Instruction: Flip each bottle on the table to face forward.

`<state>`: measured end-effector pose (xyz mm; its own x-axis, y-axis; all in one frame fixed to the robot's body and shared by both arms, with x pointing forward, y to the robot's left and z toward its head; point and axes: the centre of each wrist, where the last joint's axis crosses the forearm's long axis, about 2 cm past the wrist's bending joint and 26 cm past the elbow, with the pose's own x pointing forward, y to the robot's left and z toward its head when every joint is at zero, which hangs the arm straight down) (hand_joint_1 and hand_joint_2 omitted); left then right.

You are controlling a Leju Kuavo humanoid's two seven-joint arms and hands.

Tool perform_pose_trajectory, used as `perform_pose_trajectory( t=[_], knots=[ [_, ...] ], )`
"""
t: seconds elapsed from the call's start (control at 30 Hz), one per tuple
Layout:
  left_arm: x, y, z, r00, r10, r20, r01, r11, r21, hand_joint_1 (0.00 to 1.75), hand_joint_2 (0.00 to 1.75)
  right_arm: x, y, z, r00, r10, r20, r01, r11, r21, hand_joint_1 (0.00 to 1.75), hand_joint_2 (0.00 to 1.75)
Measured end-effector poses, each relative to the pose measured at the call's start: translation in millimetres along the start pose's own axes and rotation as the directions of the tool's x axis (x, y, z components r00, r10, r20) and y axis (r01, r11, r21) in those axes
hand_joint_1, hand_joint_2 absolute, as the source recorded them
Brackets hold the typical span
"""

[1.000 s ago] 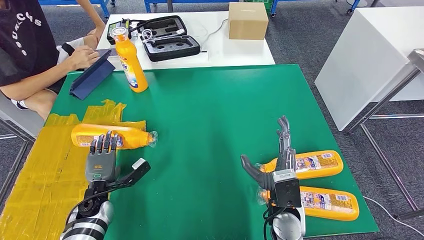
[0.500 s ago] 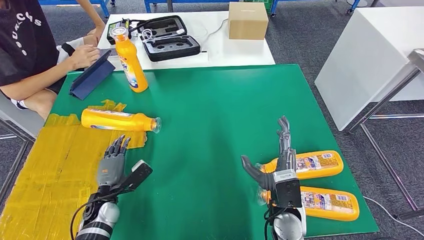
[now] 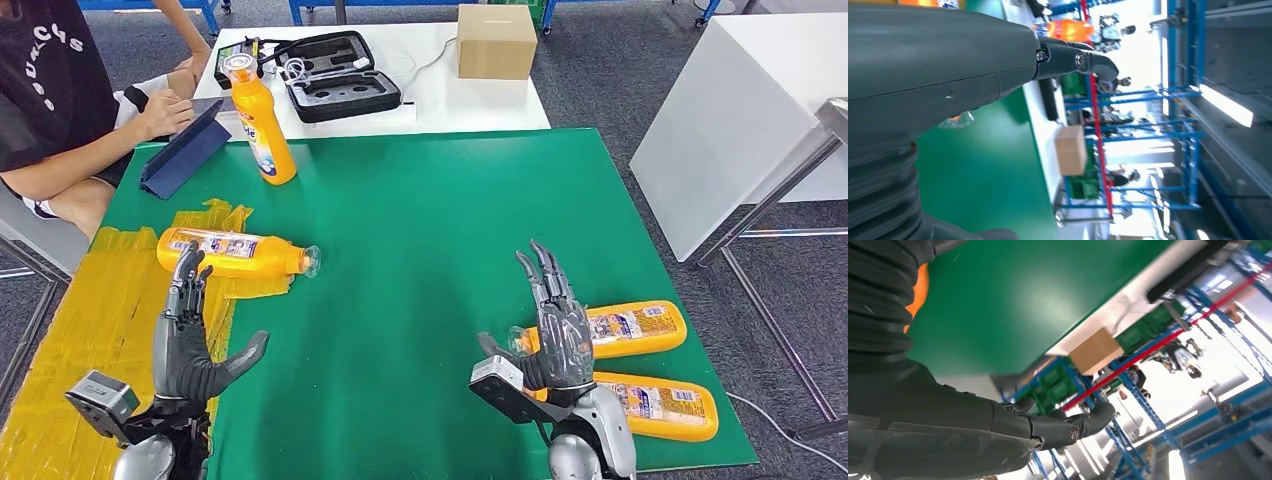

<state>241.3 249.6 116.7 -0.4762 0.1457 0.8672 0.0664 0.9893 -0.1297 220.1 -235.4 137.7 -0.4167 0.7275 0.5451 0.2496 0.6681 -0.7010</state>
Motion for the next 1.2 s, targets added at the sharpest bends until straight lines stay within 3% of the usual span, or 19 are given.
perform_pose_trajectory(
  t=[0.03,0.1,0.17,0.43,0.7,0.83,1.07,1.2],
  knots=[
    [1.8,0.3,-0.6,1.0,0.005,0.008,-0.005,1.0,-0.005,0.0,1.75,-4.9,-3.3,-1.4,0.999,0.039,0.006,-0.039,0.999,0.026,0.0,0.87],
    [3.7,0.3,-2.3,1.0,0.016,0.018,-0.016,1.0,-0.013,0.0,1.75,-18.4,-10.8,-5.3,0.994,0.107,0.022,-0.108,0.99,0.089,0.0,0.87],
    [4.4,0.1,-4.3,0.999,0.027,0.026,-0.027,0.999,-0.02,0.0,1.75,-35.7,-18.9,-9.2,0.986,0.161,0.044,-0.166,0.974,0.157,0.0,1.75],
    [3.3,-0.9,-12.0,0.999,0.037,0.036,-0.036,0.999,-0.027,0.0,1.75,-103.0,-63.5,-21.8,0.956,0.279,0.085,-0.292,0.908,0.3,0.0,1.75],
    [0.3,-2.3,-13.1,0.999,0.045,0.028,-0.044,0.999,-0.031,0.0,1.75,-136.0,-91.0,-26.2,0.939,0.339,0.055,-0.335,0.871,0.358,0.0,1.75],
    [-1.5,-3.3,-13.3,0.998,0.05,0.023,-0.05,0.998,-0.034,0.0,1.75,-145.7,-97.8,-22.9,0.961,0.272,0.045,-0.266,0.873,0.408,0.0,1.75],
    [-7.2,-3.2,-17.5,0.997,0.07,0.017,-0.069,0.997,-0.041,0.0,1.75,-166.9,-127.0,10.6,0.999,-0.033,0.032,0.013,0.866,0.5,0.0,1.75],
    [-9.9,-2.2,-18.0,0.998,0.069,0.009,-0.068,0.997,-0.044,0.0,1.75,-170.6,-140.9,23.8,0.999,-0.042,0.016,0.029,0.866,0.5,0.0,1.75]
  ],
)
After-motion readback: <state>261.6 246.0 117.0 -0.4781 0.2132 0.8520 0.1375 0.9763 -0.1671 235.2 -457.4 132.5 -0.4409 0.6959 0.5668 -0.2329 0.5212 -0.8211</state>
